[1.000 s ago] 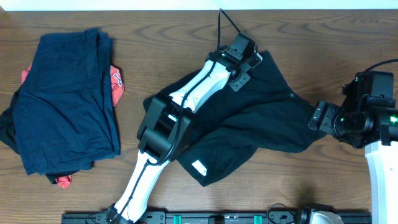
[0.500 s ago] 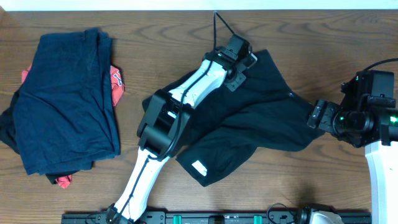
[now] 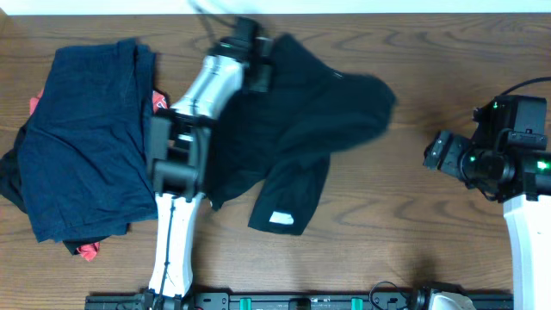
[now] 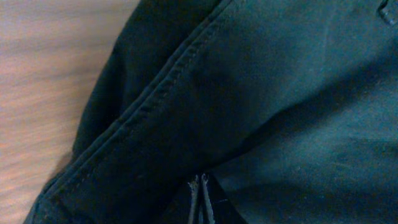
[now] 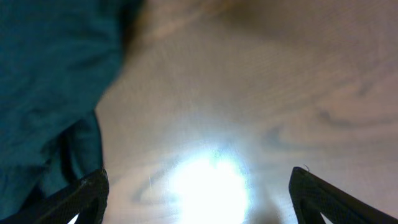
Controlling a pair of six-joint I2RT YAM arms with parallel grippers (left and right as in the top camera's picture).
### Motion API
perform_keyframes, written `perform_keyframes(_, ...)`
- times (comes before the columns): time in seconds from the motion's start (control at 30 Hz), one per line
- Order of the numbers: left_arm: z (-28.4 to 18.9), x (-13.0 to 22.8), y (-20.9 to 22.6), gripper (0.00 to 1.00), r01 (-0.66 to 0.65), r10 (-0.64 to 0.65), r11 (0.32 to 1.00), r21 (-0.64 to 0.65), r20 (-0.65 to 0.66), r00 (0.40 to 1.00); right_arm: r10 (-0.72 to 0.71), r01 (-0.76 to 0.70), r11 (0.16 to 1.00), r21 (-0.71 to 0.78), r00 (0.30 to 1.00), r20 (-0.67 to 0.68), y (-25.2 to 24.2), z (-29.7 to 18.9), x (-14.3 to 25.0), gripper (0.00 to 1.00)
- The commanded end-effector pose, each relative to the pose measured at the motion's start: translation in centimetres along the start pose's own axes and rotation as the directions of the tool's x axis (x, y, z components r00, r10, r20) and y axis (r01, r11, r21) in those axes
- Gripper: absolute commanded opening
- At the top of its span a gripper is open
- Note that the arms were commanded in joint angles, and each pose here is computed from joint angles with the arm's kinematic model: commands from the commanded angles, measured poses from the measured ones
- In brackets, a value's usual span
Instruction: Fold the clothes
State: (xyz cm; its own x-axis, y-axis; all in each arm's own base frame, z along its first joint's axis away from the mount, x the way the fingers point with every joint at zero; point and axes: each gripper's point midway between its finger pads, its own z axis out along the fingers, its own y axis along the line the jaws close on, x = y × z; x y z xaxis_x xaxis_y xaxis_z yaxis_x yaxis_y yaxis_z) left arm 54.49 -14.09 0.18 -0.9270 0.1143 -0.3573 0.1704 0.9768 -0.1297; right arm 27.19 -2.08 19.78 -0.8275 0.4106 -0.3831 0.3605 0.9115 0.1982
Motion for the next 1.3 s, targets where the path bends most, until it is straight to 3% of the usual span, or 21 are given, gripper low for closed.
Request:
perform_keyframes(0.0, 2.1, 4.0, 4.6, 0.07, 0.170, -0.177, 0.983, -0.064, -0.133, 0.975, -0.029, 0.030, 0.999, -0.045, 0.999, 0.016, 1.0, 1.9, -0.2, 0.87)
perform_keyframes(0.13, -1.5, 3.7, 4.8, 0.06, 0.182, -0.190, 0.981, -0.068, -0.138, 0.972, -0.068, 0.095, 0.965, -0.243, 0.991, 0.120, 5.3, 5.2, -2.7, 0.79)
perform_keyframes(0.4, -8.6, 3.5, 1.6, 0.11, 0.149, -0.155, 0.987, -0.053, -0.139, 0.978, 0.030, 0.146, 0.849, -0.508, 0.946, 0.323, 13.6, 10.3, -10.1, 0.78)
perform_keyframes(0.73, -15.8, 3.6, 0.3, 0.30, 0.134, -0.138, 0.990, -0.044, -0.100, 0.985, 0.156, 0.016, 0.764, -0.645, 0.966, 0.209, 18.8, 19.9, -11.0, 0.79)
perform_keyframes(1.03, -21.6, 3.3, -0.3, 0.33, 0.108, -0.108, 0.994, -0.033, -0.018, 0.994, 0.213, -0.052, 0.777, -0.628, 0.959, 0.185, 19.0, 23.7, -11.8, 0.79)
perform_keyframes(1.27, -22.1, 3.8, -0.3, 0.34, 0.102, -0.103, 0.994, -0.037, -0.032, 0.994, 0.224, -0.123, 0.737, -0.664, 0.972, 0.069, 20.2, 27.2, -8.8, 0.69)
